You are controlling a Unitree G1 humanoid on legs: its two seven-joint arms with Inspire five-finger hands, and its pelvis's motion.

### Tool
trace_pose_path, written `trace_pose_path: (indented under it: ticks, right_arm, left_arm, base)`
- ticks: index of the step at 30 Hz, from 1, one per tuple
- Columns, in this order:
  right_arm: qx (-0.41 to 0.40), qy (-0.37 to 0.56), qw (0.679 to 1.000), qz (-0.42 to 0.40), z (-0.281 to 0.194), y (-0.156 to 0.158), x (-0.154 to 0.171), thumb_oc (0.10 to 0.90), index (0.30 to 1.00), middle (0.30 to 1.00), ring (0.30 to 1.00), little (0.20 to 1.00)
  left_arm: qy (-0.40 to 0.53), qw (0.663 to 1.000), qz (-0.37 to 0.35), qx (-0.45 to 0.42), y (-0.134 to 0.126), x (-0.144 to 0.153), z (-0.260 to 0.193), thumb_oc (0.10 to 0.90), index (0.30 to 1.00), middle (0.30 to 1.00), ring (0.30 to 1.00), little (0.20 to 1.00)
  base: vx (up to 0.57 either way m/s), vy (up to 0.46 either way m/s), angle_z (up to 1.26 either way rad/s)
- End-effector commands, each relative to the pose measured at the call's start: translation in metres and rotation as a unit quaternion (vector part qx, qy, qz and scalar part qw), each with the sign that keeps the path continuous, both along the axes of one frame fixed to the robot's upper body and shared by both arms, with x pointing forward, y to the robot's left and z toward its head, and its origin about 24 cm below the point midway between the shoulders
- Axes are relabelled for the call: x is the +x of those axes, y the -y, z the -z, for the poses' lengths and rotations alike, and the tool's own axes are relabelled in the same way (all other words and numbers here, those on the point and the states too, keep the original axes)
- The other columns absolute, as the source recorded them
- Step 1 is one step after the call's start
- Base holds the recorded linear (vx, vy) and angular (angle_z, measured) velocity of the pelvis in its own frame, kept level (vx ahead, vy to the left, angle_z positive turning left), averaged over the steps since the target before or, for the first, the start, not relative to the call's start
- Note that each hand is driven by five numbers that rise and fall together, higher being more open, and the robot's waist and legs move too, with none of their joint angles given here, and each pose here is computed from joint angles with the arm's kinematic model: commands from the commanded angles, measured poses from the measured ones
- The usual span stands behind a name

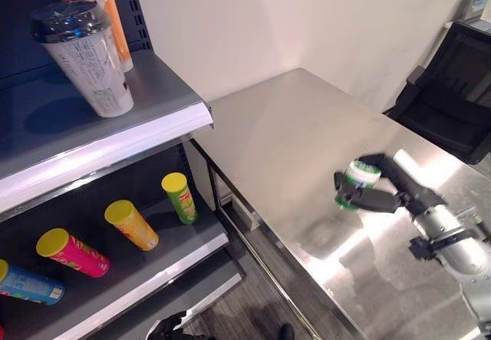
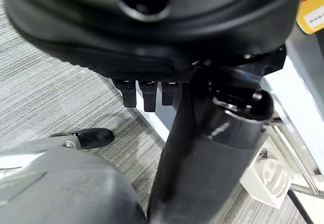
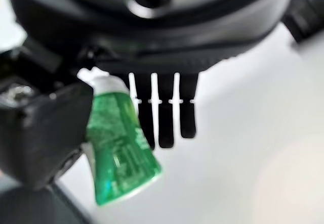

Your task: Put the goods on the table back onto the shelves and tidy them up.

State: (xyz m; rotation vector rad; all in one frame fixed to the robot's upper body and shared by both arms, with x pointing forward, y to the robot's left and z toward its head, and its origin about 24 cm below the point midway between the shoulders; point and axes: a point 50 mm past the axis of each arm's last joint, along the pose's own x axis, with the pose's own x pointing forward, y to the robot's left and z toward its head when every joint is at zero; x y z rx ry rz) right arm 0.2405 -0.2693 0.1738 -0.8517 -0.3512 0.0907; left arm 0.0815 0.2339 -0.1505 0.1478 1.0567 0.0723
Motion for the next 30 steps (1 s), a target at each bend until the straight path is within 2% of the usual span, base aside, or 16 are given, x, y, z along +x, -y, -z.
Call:
trace_pose_path:
  ticks: [1, 4, 5, 11, 15, 22, 30]
  right_arm:
    - [0.036, 0.27, 0.955, -0.121, -0.106, -0.039, -0.011, 0.4, 0.3, 0.3, 0.3, 0.3]
    - [0.06, 0.308, 0.933, -0.178, -0.127, -0.059, -0.011, 0.4, 0.3, 0.3, 0.3, 0.3]
    - [0.071, 0.314, 0.918, -0.232, -0.138, -0.078, -0.009, 0.4, 0.3, 0.3, 0.3, 0.3]
    - [0.058, 0.331, 0.896, -0.29, -0.155, -0.103, -0.012, 0.4, 0.3, 0.3, 0.3, 0.3]
    - [0.043, 0.374, 0.864, -0.334, -0.179, -0.117, -0.025, 0.4, 0.3, 0.3, 0.3, 0.3]
    - [0.017, 0.386, 0.855, -0.345, -0.182, -0.125, -0.031, 0.4, 0.3, 0.3, 0.3, 0.3]
    - [-0.006, 0.374, 0.861, -0.345, -0.181, -0.129, -0.03, 0.4, 0.3, 0.3, 0.3, 0.3]
  left_arm:
    - [0.043, 0.998, 0.021, 0.041, -0.025, 0.022, -0.014, 0.8, 0.9, 0.9, 0.9, 0.9]
    - [0.041, 0.998, 0.025, 0.036, -0.022, 0.021, -0.013, 0.8, 0.9, 0.9, 0.9, 0.9]
    - [0.04, 0.998, 0.022, 0.031, -0.02, 0.02, -0.012, 0.8, 0.9, 0.9, 0.9, 0.9]
    - [0.037, 0.999, 0.011, 0.033, -0.022, 0.019, -0.012, 0.8, 0.9, 0.9, 0.9, 0.9]
    - [0.042, 0.998, -0.009, 0.041, -0.03, 0.023, -0.014, 0.8, 0.9, 0.9, 0.9, 0.9]
    - [0.049, 0.998, -0.014, 0.044, -0.032, 0.028, -0.016, 0.8, 0.9, 0.9, 0.9, 0.9]
    - [0.051, 0.998, 0.012, 0.042, -0.025, 0.033, -0.016, 0.8, 0.9, 0.9, 0.9, 0.9]
  base:
    - [-0.03, -0.074, -0.04]
    - [-0.05, -0.083, 0.0]
    - [-0.06, -0.111, 0.03]
    - [-0.06, -0.109, 0.13]
    - [-0.22, -0.152, 0.51]
    - [-0.2, 0.023, 0.72]
    - [-0.09, 0.26, 0.45]
